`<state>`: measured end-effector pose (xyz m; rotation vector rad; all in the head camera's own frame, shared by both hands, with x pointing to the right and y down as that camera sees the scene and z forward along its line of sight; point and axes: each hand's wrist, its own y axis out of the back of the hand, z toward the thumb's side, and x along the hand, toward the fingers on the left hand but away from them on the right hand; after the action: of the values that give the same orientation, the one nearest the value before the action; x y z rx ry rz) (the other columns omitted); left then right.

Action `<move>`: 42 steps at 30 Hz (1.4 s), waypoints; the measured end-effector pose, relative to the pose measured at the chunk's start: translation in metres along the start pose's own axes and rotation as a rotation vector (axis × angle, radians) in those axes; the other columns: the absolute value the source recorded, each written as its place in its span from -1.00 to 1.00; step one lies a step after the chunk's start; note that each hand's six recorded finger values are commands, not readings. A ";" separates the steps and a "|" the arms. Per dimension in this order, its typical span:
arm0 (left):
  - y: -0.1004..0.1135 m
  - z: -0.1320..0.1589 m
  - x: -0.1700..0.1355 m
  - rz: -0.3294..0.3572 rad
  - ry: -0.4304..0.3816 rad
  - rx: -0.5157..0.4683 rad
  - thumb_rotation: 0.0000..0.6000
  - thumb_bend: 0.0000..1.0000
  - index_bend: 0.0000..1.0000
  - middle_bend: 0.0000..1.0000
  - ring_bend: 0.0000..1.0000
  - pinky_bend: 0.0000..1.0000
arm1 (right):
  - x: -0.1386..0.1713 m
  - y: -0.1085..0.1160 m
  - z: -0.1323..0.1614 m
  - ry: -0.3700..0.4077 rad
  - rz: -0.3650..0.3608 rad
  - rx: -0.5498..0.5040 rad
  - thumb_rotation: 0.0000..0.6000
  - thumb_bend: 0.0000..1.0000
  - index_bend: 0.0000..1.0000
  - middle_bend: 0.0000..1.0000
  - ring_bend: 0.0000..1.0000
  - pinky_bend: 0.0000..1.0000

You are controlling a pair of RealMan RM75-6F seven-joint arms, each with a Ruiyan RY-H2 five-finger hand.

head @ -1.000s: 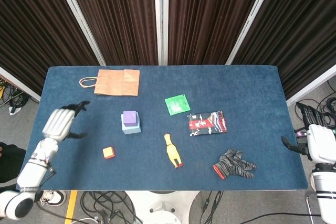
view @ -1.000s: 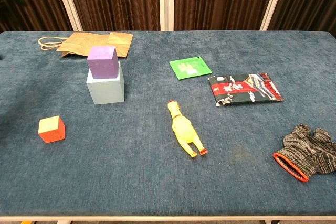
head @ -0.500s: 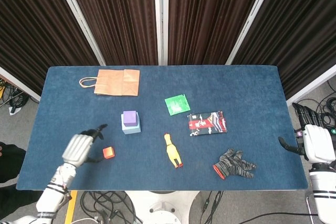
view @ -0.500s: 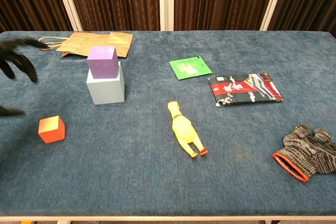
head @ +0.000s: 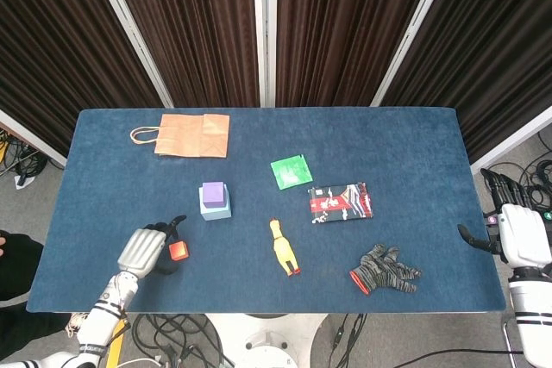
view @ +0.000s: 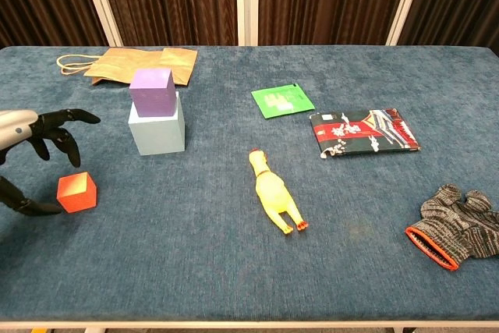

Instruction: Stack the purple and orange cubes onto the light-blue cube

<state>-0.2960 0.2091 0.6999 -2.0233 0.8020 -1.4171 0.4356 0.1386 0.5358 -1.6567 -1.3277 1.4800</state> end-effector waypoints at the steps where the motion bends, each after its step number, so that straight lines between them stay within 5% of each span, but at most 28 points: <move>1: 0.000 -0.001 0.000 0.007 0.007 -0.002 1.00 -0.77 -0.69 -0.02 -0.37 -0.29 | 0.000 0.000 0.000 0.000 -0.001 0.000 1.00 -0.68 -0.96 -0.86 -1.00 -1.00; 25: -0.015 0.004 0.014 -0.002 0.107 -0.061 1.00 -0.75 -0.68 0.02 -0.37 -0.31 | 0.000 0.002 -0.001 -0.002 -0.003 -0.004 1.00 -0.68 -0.96 -0.86 -1.00 -1.00; 42: -0.020 0.000 0.017 0.016 0.135 -0.055 1.00 -0.64 -0.57 0.23 -0.28 -0.27 | -0.001 0.002 -0.001 -0.005 -0.003 -0.005 1.00 -0.68 -0.96 -0.86 -1.00 -1.00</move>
<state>-0.2875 0.2101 0.7252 -1.9732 0.9215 -1.5519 0.4374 0.1374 0.5351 -1.6545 -1.3371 1.4817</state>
